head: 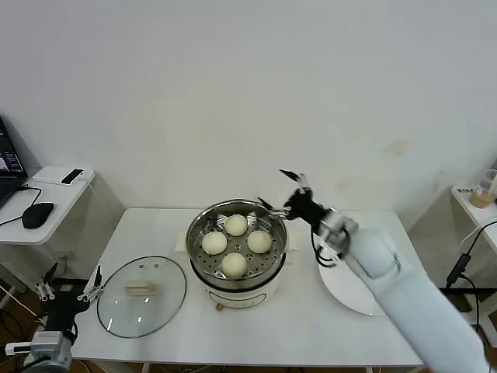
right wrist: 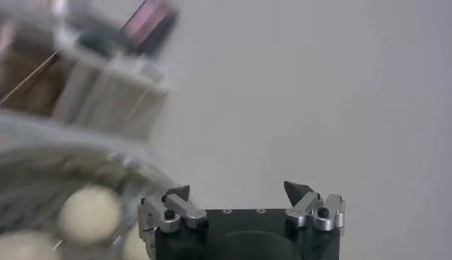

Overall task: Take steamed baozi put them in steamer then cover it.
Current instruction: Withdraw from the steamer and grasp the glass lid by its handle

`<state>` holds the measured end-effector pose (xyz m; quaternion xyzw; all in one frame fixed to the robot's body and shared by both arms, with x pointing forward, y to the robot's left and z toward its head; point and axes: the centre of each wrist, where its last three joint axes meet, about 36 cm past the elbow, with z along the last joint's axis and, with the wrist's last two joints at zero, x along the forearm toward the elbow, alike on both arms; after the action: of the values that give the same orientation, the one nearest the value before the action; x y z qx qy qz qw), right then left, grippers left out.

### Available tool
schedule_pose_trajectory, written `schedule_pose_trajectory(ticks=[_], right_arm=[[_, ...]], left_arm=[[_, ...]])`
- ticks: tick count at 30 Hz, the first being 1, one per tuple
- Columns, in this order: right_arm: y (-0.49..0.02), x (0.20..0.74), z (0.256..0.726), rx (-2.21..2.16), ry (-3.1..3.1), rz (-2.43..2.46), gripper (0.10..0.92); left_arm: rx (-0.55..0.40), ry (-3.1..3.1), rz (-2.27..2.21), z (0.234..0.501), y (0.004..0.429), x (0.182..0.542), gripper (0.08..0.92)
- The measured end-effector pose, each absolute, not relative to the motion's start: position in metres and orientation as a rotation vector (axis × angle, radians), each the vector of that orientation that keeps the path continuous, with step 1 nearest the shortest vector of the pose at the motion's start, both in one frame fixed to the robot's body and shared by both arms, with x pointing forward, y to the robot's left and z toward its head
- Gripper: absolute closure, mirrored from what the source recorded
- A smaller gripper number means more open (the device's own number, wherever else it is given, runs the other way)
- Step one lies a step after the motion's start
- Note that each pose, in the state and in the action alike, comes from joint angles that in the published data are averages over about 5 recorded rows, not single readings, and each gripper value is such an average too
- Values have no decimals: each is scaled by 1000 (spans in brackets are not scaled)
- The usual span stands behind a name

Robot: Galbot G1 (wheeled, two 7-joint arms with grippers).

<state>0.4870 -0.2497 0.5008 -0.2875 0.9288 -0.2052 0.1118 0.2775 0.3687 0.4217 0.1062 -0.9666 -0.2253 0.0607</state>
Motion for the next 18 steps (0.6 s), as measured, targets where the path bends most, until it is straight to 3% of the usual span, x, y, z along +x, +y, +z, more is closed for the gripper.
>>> schedule_pose_trajectory(ticks=[10, 18], right_arm=[[-318, 401, 433, -330, 2894, -352, 200], [-353, 339, 401, -34, 3005, -336, 200]], left_arm=[[292, -2749, -1291, 398, 386, 274, 177], [139, -2416, -1881, 378, 404, 255, 177]])
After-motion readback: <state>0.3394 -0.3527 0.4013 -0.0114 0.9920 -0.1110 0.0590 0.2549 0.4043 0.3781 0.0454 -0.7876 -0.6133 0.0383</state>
